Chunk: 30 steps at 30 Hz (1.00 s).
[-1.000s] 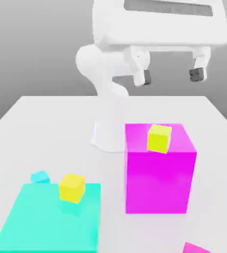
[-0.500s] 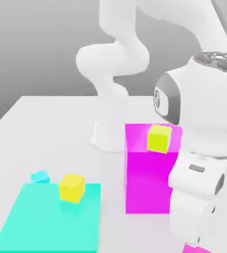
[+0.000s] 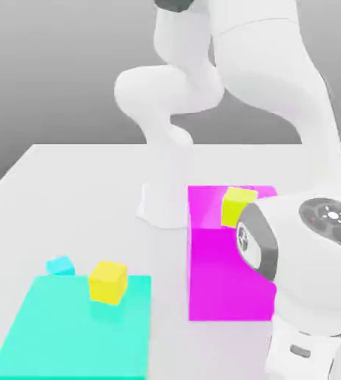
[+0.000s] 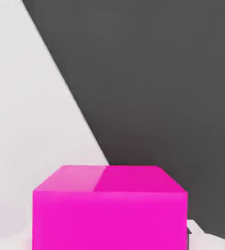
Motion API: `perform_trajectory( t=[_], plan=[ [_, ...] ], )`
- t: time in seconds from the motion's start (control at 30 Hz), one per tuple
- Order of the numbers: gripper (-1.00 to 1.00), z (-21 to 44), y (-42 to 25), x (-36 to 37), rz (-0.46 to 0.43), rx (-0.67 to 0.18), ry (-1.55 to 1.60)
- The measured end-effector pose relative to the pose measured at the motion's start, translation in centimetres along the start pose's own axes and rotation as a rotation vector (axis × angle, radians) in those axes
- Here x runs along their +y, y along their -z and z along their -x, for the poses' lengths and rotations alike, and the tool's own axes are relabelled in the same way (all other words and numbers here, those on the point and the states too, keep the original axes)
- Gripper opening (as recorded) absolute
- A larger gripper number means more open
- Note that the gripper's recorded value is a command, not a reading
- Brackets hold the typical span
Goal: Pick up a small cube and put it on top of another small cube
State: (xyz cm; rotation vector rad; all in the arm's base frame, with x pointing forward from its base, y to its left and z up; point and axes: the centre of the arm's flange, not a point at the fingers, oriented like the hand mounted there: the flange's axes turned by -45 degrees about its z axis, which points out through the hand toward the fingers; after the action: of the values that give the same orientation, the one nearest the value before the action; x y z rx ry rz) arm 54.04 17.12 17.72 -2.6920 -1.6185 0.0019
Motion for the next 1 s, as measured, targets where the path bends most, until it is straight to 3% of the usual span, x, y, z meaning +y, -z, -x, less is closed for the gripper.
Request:
perform_trajectory(
  t=[0.53, 1.0],
  plan=[
    [-1.00, 5.9, 18.5, -5.7, -0.091, 0.056, -0.502],
    [-1.00, 13.8, 26.1, -13.6, -0.010, 0.006, -0.970]
  ],
)
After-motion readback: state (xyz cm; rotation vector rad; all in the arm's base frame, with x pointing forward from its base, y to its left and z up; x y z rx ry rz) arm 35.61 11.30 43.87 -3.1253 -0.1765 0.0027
